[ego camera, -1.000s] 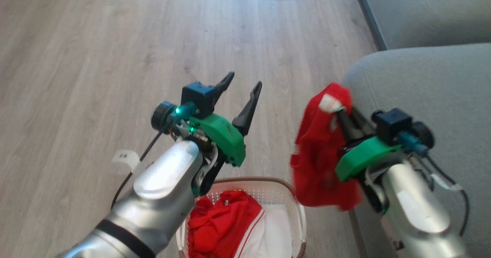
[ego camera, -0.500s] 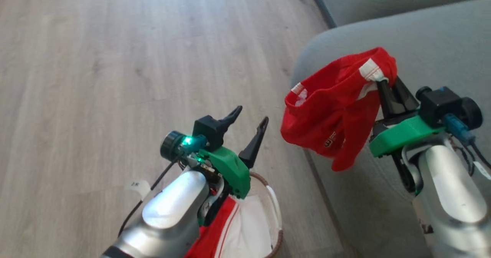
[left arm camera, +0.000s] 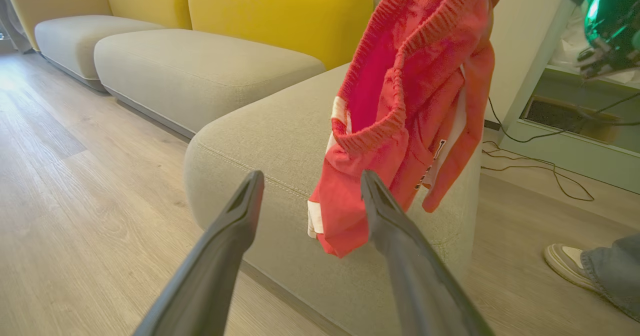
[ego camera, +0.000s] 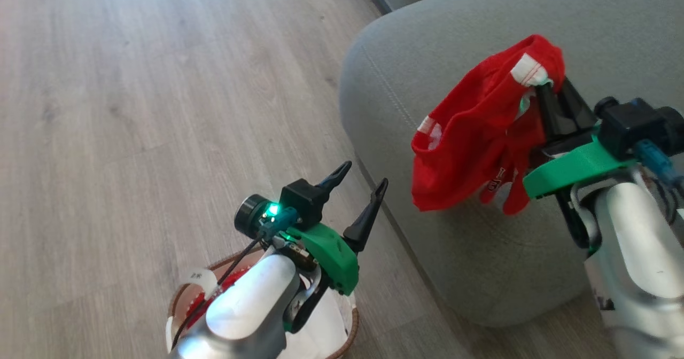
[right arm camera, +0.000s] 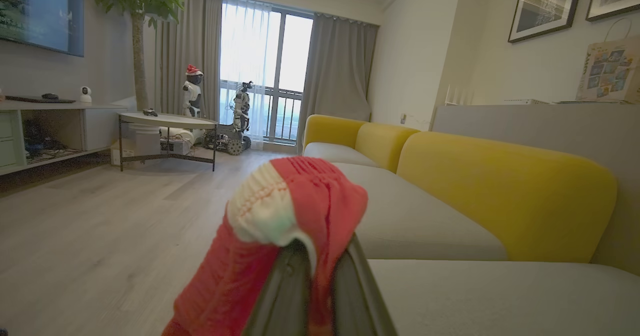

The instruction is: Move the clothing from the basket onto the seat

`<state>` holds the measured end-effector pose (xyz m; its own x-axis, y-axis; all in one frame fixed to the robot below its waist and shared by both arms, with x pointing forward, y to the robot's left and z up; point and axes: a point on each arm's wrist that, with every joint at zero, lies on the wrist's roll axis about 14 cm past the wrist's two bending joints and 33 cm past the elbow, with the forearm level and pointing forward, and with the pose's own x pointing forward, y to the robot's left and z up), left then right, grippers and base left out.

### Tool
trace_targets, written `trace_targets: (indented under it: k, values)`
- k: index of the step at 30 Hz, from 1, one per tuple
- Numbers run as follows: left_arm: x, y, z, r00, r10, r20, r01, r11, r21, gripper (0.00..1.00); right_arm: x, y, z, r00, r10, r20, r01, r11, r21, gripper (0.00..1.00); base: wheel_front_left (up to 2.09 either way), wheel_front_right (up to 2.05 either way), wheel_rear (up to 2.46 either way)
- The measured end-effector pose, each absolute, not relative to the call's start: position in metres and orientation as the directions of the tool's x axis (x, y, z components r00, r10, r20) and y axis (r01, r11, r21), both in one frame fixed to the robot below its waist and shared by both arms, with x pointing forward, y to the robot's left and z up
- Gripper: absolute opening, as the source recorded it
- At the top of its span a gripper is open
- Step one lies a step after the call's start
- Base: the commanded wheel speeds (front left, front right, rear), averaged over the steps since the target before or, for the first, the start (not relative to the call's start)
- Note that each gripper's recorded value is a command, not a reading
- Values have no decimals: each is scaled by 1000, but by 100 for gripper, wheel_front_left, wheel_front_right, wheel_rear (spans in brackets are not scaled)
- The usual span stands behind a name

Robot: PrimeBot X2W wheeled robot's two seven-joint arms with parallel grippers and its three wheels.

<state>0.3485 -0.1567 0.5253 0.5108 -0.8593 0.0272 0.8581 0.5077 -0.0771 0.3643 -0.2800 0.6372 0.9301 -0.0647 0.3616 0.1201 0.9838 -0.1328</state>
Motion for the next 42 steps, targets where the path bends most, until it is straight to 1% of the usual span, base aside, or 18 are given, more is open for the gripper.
trace_targets:
  k: [6, 9, 11, 15, 16, 20, 23, 25, 26, 27, 29, 35, 38, 42]
  values:
    - [343, -166, 521, 479, -877, 28, 876, 475, -87, 100, 360, -295, 636, 929, -106, 354, 162, 978, -131, 0, 0, 0, 0]
    - [345, -166, 520, 479, -877, 32, 875, 474, -99, 100, 365, -297, 633, 933, -113, 342, 164, 979, -122, 0, 0, 0, 0]
    - [348, -164, 518, 484, -875, 32, 872, 479, -98, 100, 375, -298, 633, 937, -113, 329, 161, 980, -121, 0, 0, 0, 0]
    - [355, -160, 504, 489, -872, 18, 868, 485, -110, 100, 413, -320, 672, 916, -138, 377, 198, 972, -124, 0, 0, 0, 0]
    - [355, -160, 504, 489, -872, 18, 868, 485, -110, 100, 413, -320, 672, 916, -138, 377, 198, 972, -124, 0, 0, 0, 0]
    - [367, -154, 489, 502, -865, 0, 858, 498, -125, 100, 451, -339, 717, 885, -147, 442, 236, 960, -153, 0, 0, 0, 0]
    - [387, -149, 488, 516, -856, 17, 851, 511, -119, 100, 479, -352, 743, 866, -160, 474, 267, 949, -168, 0, 0, 0, 0]
    - [402, -145, 488, 530, -847, 35, 845, 524, -107, 100, 498, -361, 756, 851, -183, 492, 283, 949, -138, 0, 0, 0, 0]
    - [418, -139, 486, 551, -833, 46, 832, 545, -104, 100, 518, -366, 764, 847, -190, 497, 295, 945, -142, 0, 0, 0, 0]
    - [418, -139, 486, 551, -833, 46, 832, 545, -104, 100, 518, -366, 764, 847, -190, 497, 295, 945, -142, 0, 0, 0, 0]
    - [429, -134, 481, 562, -826, 49, 825, 555, -109, 100, 538, -371, 767, 843, -203, 498, 307, 942, -137, 0, 0, 0, 0]
    - [454, -122, 463, 590, -807, 43, 804, 582, -122, 100, 588, -391, 746, 846, -257, 468, 357, 924, -137, 0, 0, 0, 0]
    - [464, -117, 452, 603, -797, 33, 794, 596, -121, 100, 610, -397, 713, 864, -287, 413, 370, 920, -133, 0, 0, 0, 0]
    - [476, -107, 431, 628, -778, 4, 772, 622, -130, 100, 637, -397, 648, 901, -315, 298, 365, 922, -129, 0, 0, 0, 0]
